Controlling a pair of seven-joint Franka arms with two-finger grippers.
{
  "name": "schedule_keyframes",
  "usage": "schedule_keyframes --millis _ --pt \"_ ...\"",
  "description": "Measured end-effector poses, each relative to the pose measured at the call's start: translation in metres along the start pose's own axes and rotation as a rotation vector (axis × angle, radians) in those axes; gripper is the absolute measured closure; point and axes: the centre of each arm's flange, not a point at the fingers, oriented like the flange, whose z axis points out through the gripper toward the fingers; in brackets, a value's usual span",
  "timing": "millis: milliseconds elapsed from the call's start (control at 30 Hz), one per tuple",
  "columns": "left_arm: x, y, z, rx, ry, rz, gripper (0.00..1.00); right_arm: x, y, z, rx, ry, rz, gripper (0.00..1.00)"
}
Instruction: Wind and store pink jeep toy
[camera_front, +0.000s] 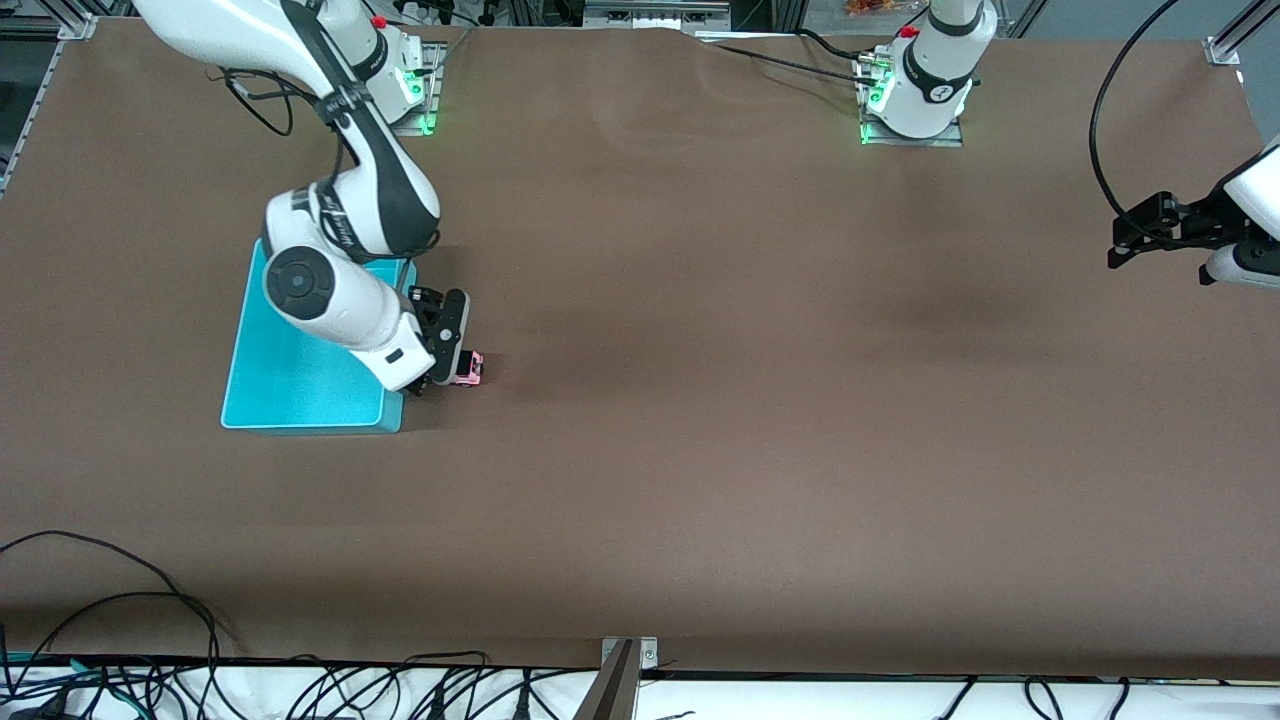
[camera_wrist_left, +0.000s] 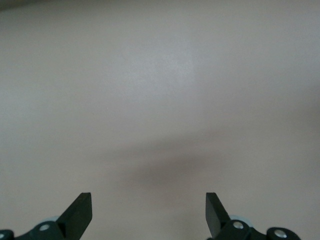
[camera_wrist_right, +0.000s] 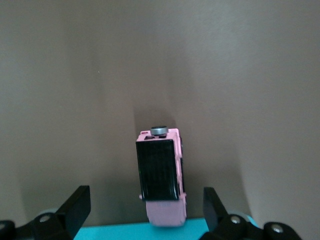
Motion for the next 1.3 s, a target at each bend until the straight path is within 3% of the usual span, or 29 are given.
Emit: schedule_keyframes --millis 234,568,668,701,835,1002,1135,1302 --pt "-0.004 -0.001 -0.013 -0.004 -0.009 0.053 0.0 -0.003 -0.014 0.039 -0.045 0.011 -0.04 0.0" --pt "-0.004 -0.001 -0.017 -0.034 -0.005 0.096 0.0 -0.004 -0.013 0.059 -0.072 -0.029 -0.1 0.02" --pt "-0.004 -0.006 -0.014 -0.061 -0.003 0.083 0.0 -0.004 -0.012 0.061 -0.077 -0.029 -0.106 0.15" --pt "-0.004 -0.009 -0.013 -0.068 -0.002 0.076 0.0 -0.004 -0.012 0.062 -0.078 -0.029 -0.107 0.26" --pt "-0.006 -0.018 -0.011 -0.077 -0.003 0.06 0.0 -0.004 -0.011 0.063 -0.085 -0.031 -0.115 0.3" --pt "-0.005 -0.017 -0.011 -0.078 -0.003 0.062 0.0 -0.002 -0.008 0.059 -0.102 -0.033 -0.126 0.51" --pt "-0.004 -0.013 -0.011 -0.078 -0.003 0.07 0.0 0.001 -0.002 0.05 -0.111 -0.031 -0.125 0.53" --pt "-0.003 -0.01 -0.012 -0.09 0.007 0.072 0.0 0.01 0.008 0.025 -0.081 -0.051 -0.124 0.53"
